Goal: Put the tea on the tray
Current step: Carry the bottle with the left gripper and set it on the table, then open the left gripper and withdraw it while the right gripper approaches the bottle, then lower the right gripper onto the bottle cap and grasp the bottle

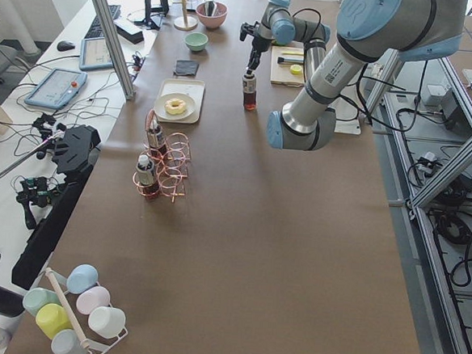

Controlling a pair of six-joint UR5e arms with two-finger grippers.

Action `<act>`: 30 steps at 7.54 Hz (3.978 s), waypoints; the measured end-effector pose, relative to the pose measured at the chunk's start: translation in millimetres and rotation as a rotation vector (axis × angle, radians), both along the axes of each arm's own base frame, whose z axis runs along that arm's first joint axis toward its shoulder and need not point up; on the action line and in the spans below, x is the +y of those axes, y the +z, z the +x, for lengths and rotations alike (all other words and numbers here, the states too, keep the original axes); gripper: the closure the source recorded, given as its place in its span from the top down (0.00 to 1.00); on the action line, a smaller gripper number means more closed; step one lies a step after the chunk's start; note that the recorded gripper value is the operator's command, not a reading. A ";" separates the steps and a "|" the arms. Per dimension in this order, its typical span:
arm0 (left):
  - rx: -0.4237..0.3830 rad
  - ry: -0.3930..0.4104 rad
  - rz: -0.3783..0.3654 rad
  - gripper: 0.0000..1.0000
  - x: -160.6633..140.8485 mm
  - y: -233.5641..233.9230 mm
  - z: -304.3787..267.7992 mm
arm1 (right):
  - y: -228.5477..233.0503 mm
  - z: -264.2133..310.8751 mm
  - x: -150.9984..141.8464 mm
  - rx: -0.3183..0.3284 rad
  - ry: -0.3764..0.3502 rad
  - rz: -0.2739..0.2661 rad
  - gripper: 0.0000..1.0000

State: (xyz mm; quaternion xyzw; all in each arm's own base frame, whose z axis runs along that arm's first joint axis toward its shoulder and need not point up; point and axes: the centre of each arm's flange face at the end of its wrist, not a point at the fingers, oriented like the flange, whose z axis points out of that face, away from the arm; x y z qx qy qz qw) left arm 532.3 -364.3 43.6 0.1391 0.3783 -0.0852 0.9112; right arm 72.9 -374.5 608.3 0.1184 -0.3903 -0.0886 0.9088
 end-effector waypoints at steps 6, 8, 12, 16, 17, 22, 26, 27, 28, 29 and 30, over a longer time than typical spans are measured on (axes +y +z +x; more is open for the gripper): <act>-0.003 0.001 0.000 0.97 0.1 5.4 0.0 | -15.7 -2.0 -8.5 -0.010 0.004 0.020 1.00; 0.000 0.006 0.005 0.97 1.0 4.6 -2.2 | -48.2 -18.0 -26.6 -0.037 0.029 0.012 1.00; 0.003 0.030 0.067 0.97 -16.8 19.9 -57.5 | -193.9 -137.1 -60.7 -0.161 0.096 -0.098 1.00; -0.053 0.141 0.093 0.97 -65.7 96.1 -160.2 | -355.3 -352.2 -45.1 -0.249 0.145 -0.263 1.00; -0.065 0.172 0.105 0.97 -81.2 120.5 -186.9 | -401.1 -401.5 -29.3 -0.230 0.168 -0.288 1.00; -0.065 0.290 0.165 0.97 -117.2 263.6 -306.2 | -518.5 -523.5 42.1 -0.129 0.250 -0.230 0.93; -0.047 0.322 0.197 0.97 -101.0 341.0 -391.6 | -542.8 -574.2 37.8 -0.039 0.236 -0.084 0.87; -0.046 0.315 0.199 0.97 -99.5 344.4 -398.0 | -546.4 -581.1 35.0 -0.022 0.224 -0.045 0.86; -0.046 0.306 0.198 0.97 -99.2 346.4 -404.1 | -546.0 -587.6 31.6 -0.001 0.212 -0.011 0.86; -0.040 0.299 0.199 0.97 -98.3 345.1 -409.5 | -542.9 -592.3 29.5 0.017 0.204 0.009 0.84; -0.031 0.299 0.199 0.97 -97.2 343.7 -411.9 | -541.1 -594.4 28.6 0.024 0.200 0.016 0.82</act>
